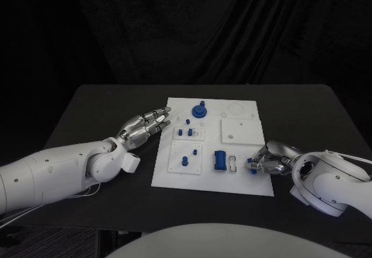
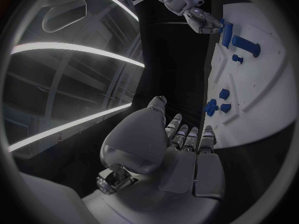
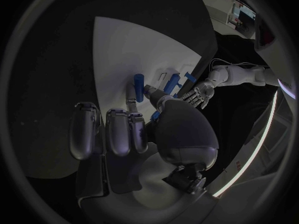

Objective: Assemble the parts on the task board

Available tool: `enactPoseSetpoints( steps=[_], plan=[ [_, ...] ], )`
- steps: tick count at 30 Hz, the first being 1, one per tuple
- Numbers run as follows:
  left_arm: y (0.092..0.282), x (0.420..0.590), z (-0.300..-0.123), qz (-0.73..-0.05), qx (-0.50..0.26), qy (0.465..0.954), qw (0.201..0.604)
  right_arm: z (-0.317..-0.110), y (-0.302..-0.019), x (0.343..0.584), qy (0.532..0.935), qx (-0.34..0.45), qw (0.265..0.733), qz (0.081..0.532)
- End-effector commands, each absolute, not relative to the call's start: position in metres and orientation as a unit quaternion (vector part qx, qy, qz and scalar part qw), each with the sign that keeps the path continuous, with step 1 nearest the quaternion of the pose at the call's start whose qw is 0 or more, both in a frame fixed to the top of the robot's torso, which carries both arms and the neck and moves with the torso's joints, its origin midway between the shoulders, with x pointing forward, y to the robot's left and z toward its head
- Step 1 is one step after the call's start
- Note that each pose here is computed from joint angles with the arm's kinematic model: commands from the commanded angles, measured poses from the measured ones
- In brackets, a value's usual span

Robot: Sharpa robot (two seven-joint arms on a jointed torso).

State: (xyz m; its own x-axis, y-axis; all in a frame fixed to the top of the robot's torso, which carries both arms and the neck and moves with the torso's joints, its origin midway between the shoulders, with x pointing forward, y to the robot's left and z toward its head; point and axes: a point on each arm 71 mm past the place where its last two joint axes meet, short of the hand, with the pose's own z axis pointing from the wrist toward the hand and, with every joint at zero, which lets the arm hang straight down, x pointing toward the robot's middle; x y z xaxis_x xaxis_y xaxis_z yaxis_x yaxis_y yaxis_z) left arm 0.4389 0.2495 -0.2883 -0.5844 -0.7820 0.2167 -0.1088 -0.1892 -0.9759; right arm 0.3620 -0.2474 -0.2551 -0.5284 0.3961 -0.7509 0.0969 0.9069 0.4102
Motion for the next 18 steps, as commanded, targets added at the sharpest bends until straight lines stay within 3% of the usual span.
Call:
enactPoseSetpoints(
  steps=[1,18],
  plan=[
    [0.248,0.438,-0.288,-0.677,-0.378,0.582,0.245,-0.256,-0.245,0.362,0.863,0.203,0.426,0.182],
    [0.247,0.439,-0.288,-0.677,-0.378,0.582,0.245,-0.257,-0.231,0.371,0.861,0.217,0.413,0.204]
  ],
)
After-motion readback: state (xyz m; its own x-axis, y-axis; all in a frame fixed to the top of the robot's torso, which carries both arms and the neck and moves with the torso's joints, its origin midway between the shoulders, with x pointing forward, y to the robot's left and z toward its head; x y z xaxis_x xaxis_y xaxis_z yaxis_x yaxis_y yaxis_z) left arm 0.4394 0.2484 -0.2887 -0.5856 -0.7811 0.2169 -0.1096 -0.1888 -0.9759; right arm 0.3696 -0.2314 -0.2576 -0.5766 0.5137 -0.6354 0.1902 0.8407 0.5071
